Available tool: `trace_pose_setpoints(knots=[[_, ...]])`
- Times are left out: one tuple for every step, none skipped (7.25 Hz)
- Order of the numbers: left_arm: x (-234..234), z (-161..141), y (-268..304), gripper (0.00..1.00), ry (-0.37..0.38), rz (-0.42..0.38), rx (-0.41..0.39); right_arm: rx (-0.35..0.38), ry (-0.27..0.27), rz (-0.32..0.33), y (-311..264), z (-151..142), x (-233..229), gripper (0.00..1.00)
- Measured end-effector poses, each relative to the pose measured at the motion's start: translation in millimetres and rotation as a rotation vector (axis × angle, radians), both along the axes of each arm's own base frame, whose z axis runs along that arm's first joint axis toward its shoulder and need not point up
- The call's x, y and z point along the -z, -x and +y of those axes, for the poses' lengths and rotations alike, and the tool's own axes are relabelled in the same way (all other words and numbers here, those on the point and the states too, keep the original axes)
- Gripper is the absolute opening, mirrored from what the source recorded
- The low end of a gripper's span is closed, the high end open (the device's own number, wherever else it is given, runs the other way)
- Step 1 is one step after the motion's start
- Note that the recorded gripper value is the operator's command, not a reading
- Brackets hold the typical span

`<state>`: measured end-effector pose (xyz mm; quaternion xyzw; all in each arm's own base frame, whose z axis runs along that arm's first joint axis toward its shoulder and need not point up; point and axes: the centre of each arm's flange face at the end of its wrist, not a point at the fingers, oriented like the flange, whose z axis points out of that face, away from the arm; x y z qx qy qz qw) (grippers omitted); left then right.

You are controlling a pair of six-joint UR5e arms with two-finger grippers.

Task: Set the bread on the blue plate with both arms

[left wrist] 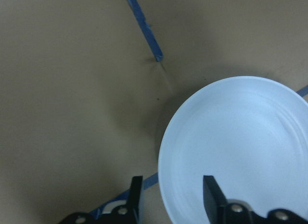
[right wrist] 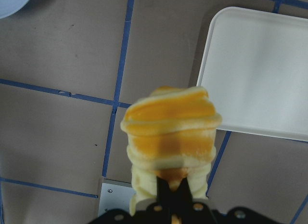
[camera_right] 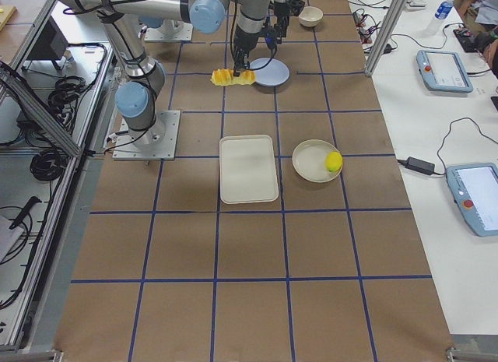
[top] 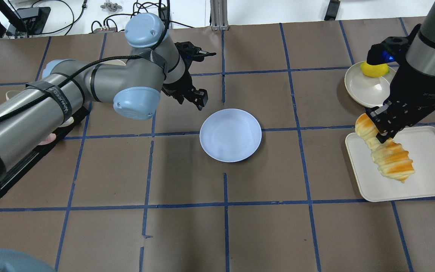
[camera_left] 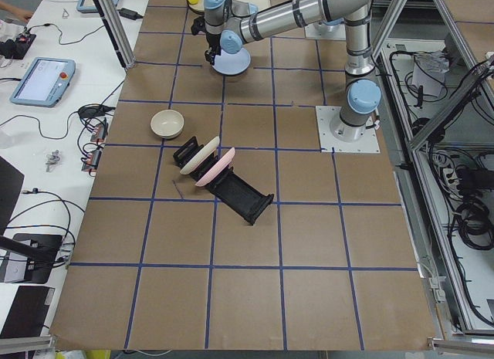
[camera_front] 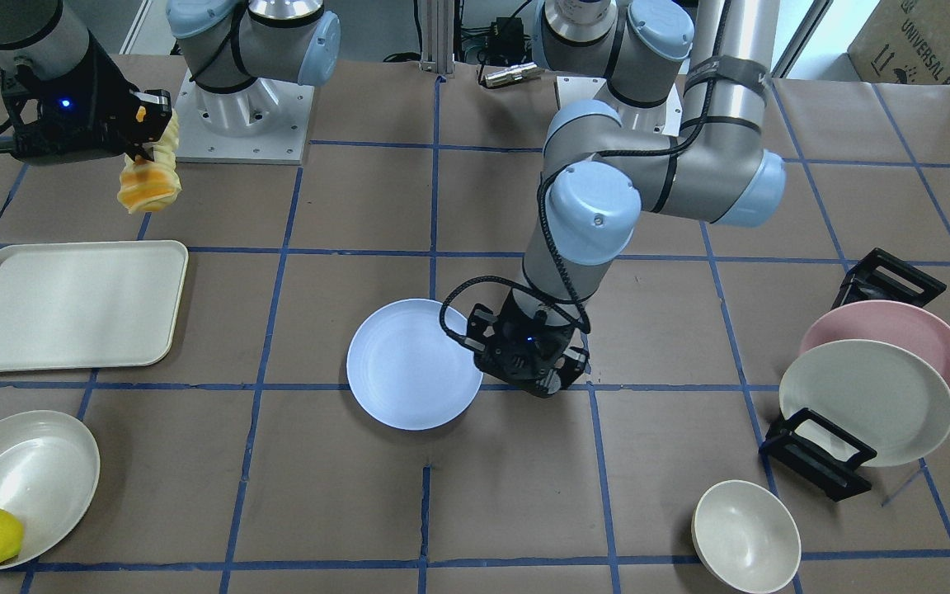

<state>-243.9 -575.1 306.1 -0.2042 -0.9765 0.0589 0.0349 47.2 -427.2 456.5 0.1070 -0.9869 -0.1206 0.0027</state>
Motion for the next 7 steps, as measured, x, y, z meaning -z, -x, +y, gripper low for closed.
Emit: trace_pose_setpoints(knots=[[-33.6,5.1,-20.6,1.00,0.011,-0.043,-0.027,0.000,0.000,0.000,0.0,0.1,0.0,0.03],[-67.5,18.1,-34.2,1.00,0.003,-0.063,-0.045,0.000,0.000,0.000,0.0,0.2,0.3,0.03],[-102.1,38.0,-41.8,1.00,-0.003,-0.072,-0.055,0.003,-0.002,0.001,0.0,0.1,0.7,0.02],[-134.4,61.2,-48.1,1.00,-0.008,-0.079,-0.071,0.020,0.000,0.003,-1.1,-1.0,0.1,0.02],[-158.0,80.1,-57.6,1.00,-0.017,-0.084,-0.113,0.039,0.005,0.007,-11.2,-2.9,-0.1,0.02],[-172.9,91.6,-70.1,1.00,-0.025,-0.082,-0.184,0.043,0.014,0.021,-35.0,-6.9,4.0,0.02],[-183.2,98.8,-80.0,1.00,-0.038,-0.081,-0.238,0.044,0.032,0.040,-68.2,-15.2,13.0,0.02]])
